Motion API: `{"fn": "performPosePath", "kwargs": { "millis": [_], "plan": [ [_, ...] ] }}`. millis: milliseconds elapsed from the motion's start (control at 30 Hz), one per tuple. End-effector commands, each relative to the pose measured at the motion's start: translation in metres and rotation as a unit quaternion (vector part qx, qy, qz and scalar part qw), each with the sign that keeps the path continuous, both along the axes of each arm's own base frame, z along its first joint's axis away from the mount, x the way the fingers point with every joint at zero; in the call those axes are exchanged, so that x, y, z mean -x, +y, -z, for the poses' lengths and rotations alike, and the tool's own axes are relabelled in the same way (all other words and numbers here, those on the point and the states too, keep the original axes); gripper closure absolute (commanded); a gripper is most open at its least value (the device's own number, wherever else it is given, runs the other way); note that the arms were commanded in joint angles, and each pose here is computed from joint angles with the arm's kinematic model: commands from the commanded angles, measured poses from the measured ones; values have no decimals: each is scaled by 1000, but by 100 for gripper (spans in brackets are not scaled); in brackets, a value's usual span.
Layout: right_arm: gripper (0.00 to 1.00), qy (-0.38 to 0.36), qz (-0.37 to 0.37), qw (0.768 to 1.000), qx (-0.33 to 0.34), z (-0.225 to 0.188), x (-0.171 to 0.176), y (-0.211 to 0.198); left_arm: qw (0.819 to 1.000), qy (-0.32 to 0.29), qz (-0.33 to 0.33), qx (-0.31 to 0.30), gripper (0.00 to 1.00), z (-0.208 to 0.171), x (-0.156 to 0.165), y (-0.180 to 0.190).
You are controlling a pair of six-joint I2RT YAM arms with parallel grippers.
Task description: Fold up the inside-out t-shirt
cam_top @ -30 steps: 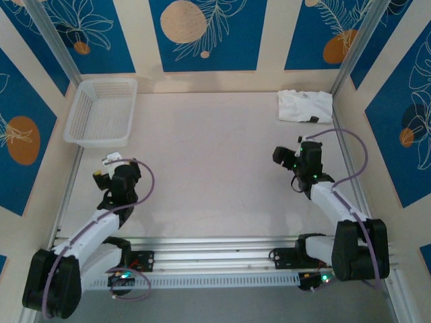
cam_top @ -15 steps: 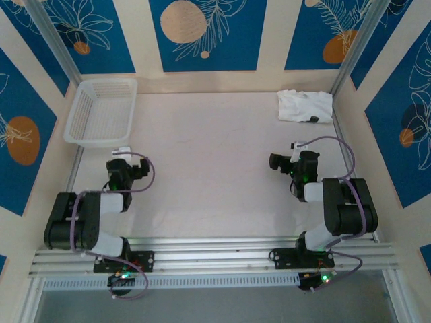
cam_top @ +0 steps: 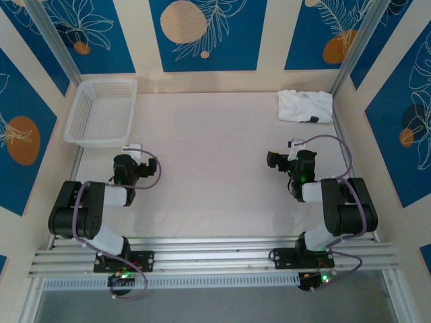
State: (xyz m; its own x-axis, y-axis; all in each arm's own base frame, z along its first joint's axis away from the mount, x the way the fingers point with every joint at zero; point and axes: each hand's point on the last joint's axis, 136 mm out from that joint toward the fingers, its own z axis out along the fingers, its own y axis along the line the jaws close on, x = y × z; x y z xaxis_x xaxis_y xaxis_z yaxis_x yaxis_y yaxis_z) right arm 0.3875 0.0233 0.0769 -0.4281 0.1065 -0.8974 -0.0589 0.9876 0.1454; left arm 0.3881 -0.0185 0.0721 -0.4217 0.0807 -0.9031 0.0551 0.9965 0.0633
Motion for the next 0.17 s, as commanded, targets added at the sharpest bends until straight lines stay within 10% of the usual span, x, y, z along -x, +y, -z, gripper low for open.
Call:
{"fn": "performPosePath", "kwargs": {
  "millis": [0, 133],
  "plan": [
    [1, -29, 3, 999, 16, -16, -10, -2, 1000, -24, 18, 0, 0, -16, -8, -7],
    [1, -32, 4, 999, 15, -18, -9, -3, 1000, -25, 19, 0, 0, -16, -8, -7]
  ]
}}
